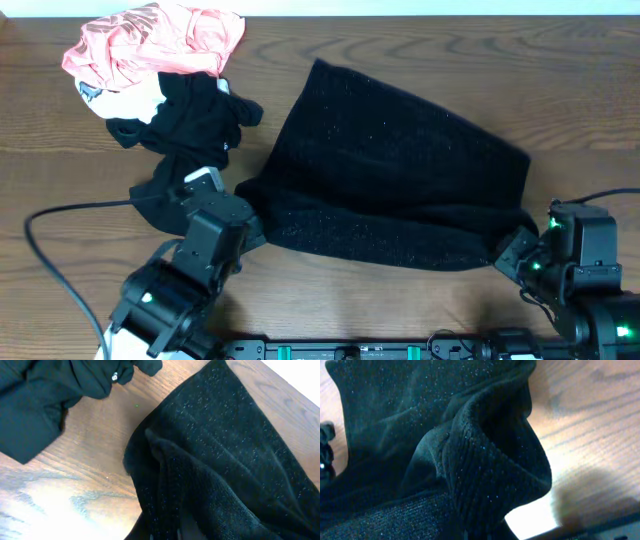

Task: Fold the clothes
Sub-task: 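Fold the bottom edge up over the garment with both grippers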

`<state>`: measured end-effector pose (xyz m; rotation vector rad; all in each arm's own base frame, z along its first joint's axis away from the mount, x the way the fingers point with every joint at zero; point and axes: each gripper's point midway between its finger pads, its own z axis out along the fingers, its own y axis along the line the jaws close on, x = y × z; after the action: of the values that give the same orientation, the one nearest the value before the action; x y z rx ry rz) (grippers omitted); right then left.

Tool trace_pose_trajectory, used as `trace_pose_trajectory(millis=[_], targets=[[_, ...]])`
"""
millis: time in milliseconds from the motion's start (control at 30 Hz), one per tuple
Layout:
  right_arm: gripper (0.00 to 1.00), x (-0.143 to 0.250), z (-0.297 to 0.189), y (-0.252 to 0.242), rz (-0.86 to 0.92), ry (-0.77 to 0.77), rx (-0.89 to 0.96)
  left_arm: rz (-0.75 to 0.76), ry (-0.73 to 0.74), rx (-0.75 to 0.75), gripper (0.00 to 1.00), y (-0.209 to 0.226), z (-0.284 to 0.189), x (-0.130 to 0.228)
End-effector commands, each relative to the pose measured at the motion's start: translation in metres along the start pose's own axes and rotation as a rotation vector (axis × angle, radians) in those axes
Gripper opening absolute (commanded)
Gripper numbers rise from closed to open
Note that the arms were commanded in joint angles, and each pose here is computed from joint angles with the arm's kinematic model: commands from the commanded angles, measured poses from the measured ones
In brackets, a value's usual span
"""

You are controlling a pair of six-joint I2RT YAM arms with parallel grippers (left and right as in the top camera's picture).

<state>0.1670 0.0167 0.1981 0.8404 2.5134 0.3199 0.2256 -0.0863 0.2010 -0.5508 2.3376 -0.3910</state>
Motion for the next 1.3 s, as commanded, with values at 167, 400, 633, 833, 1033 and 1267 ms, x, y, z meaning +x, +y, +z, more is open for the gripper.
trace_pose_trajectory(millis=[167, 400, 633, 833, 1033, 1267], targets=[[0.01, -0.001, -0.014, 0.000, -0.002, -0.016, -0.013, 0.016, -0.095, 0.028, 0.06, -0.011, -0.019, -0.028], [0.01, -0.022, -0.014, -0.013, 0.037, -0.124, 0.073, 0.094, -0.077, 0.003, 0.06, -0.034, 0.023, -0.032], [0.01, -0.045, -0.003, -0.018, 0.067, -0.218, 0.136, 0.164, -0.074, -0.011, 0.06, -0.060, 0.085, -0.034], [0.01, -0.064, 0.036, -0.012, 0.066, -0.255, 0.150, 0.143, -0.167, -0.016, 0.06, -0.073, 0.112, -0.050], [0.01, -0.075, 0.079, -0.011, 0.064, -0.240, 0.197, 0.122, -0.316, 0.051, 0.06, -0.098, 0.114, -0.081], [0.01, -0.094, 0.110, -0.007, 0.082, -0.246, 0.218, 0.076, -0.413, 0.104, 0.06, -0.117, 0.132, -0.097]])
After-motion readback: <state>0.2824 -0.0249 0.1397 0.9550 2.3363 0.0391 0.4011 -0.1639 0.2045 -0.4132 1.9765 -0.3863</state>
